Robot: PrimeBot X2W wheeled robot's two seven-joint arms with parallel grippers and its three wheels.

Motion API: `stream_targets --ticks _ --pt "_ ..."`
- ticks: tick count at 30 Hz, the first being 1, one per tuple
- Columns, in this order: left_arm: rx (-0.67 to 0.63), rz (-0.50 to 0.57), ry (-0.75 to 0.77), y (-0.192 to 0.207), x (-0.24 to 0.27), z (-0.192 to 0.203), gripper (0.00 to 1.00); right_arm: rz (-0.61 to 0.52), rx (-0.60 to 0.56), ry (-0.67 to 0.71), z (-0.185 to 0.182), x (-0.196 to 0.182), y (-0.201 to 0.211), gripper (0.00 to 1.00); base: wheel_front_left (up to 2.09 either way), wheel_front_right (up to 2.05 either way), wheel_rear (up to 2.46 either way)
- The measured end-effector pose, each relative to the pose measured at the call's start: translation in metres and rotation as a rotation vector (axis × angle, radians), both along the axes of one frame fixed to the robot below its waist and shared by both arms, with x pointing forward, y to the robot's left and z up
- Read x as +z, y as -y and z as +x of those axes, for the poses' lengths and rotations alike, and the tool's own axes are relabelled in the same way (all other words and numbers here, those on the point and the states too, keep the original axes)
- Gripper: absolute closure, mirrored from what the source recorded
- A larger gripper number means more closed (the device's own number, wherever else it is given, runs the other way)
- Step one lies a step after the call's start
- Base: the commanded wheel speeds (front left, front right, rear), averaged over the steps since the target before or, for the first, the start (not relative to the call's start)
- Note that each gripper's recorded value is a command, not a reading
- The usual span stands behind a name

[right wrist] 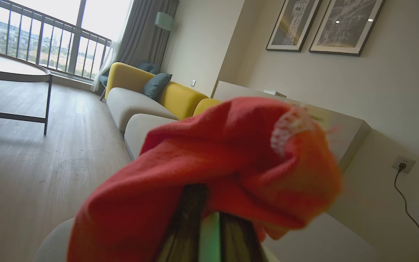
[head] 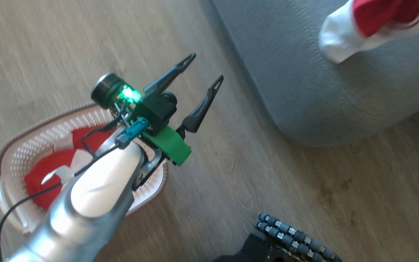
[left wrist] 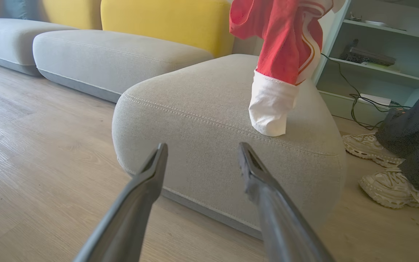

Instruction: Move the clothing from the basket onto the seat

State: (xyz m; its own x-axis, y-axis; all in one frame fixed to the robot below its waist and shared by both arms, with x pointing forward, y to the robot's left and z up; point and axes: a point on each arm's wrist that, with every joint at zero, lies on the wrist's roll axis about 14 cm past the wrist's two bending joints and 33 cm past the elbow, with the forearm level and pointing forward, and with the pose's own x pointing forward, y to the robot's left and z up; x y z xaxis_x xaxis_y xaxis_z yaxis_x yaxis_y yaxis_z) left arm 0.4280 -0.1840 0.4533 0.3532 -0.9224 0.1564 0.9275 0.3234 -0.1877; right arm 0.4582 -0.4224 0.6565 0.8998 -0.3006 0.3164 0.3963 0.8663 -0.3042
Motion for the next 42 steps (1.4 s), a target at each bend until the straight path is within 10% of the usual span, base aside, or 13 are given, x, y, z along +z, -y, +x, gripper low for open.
stream_targets --ticks 15,27,28,29,30,31,42 --pt "0.071 0.064 -0.103 -0.037 -0.079 0.031 0.0 -0.032 -0.208 0.0 0.083 -0.01 0.076 1.0 0.0 0.0 0.0" --pt "0.138 0.088 -0.134 -0.06 -0.099 0.044 0.0 0.305 -0.271 -0.378 0.08 -0.217 0.065 1.0 0.0 0.0 0.0" --pt "0.139 0.086 -0.131 -0.06 -0.097 0.044 0.0 0.321 -0.27 -0.389 0.076 -0.224 0.062 0.95 0.0 0.0 0.0" --pt "0.14 0.084 -0.128 -0.059 -0.096 0.045 0.0 0.337 -0.268 -0.391 0.073 -0.228 0.06 0.63 0.0 0.0 0.0" --pt "0.142 0.084 -0.124 -0.059 -0.094 0.045 0.0 0.338 -0.261 -0.405 0.07 -0.232 0.057 0.08 0.0 0.0 0.0" --pt "0.144 0.081 -0.121 -0.059 -0.092 0.046 0.0 0.346 -0.259 -0.402 0.067 -0.233 0.056 0.0 0.0 0.0 0.0" --pt "0.179 0.078 -0.094 -0.061 -0.067 0.049 0.0 0.351 -0.188 -0.485 0.011 -0.252 0.029 0.0 0.0 0.0 0.0"
